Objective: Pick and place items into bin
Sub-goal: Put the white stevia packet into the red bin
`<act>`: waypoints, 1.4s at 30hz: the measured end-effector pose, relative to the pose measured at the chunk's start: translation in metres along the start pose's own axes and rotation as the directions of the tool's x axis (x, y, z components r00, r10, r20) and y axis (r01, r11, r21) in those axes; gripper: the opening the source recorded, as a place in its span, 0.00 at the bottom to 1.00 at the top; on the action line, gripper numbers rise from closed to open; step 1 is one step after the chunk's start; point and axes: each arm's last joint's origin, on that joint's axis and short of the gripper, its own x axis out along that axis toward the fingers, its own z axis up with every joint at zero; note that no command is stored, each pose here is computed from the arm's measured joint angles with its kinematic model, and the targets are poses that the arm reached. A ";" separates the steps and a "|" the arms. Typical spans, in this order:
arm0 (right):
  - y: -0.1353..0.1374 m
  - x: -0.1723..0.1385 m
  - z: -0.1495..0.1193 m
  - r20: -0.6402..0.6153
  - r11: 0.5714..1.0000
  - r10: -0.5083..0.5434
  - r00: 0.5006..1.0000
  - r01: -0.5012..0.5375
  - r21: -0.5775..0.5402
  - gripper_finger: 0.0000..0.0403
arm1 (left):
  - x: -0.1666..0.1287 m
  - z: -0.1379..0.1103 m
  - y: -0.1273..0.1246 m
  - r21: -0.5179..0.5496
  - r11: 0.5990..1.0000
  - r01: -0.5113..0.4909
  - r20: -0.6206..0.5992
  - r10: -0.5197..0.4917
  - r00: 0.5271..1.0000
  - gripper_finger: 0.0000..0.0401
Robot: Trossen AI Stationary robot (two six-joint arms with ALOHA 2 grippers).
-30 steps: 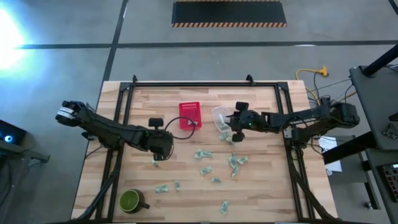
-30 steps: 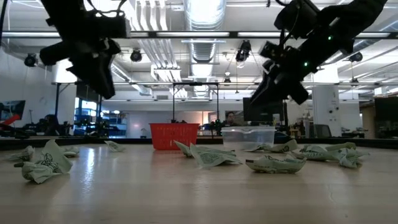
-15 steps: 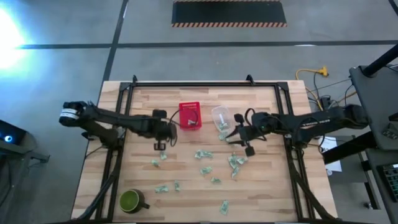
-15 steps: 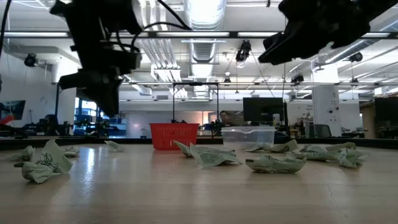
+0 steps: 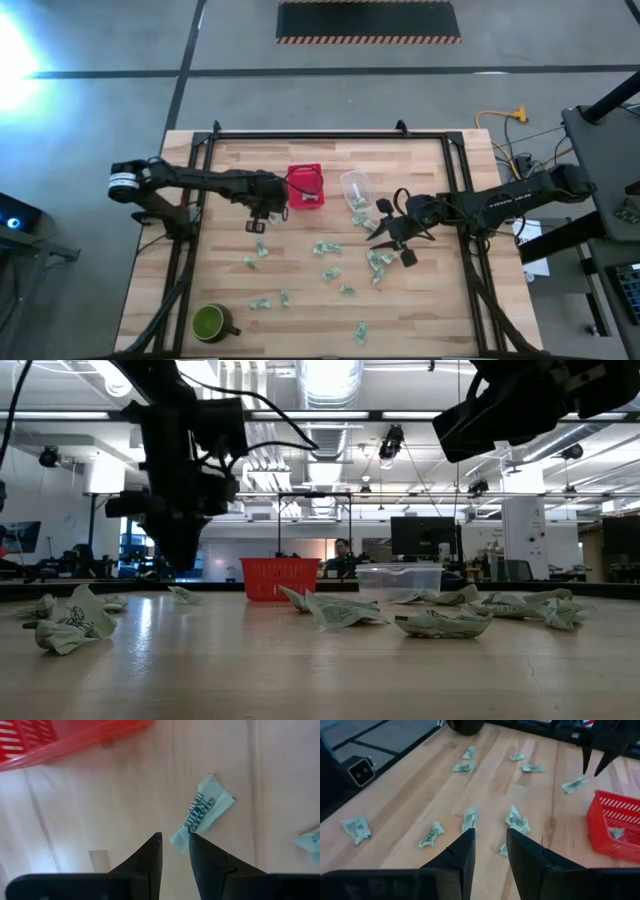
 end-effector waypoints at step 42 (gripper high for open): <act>0.000 0.001 -0.002 -0.007 0.999 0.001 1.000 -0.001 0.032 0.19 | 0.031 0.004 -0.005 -0.046 0.976 0.214 0.014 -0.214 0.977 0.08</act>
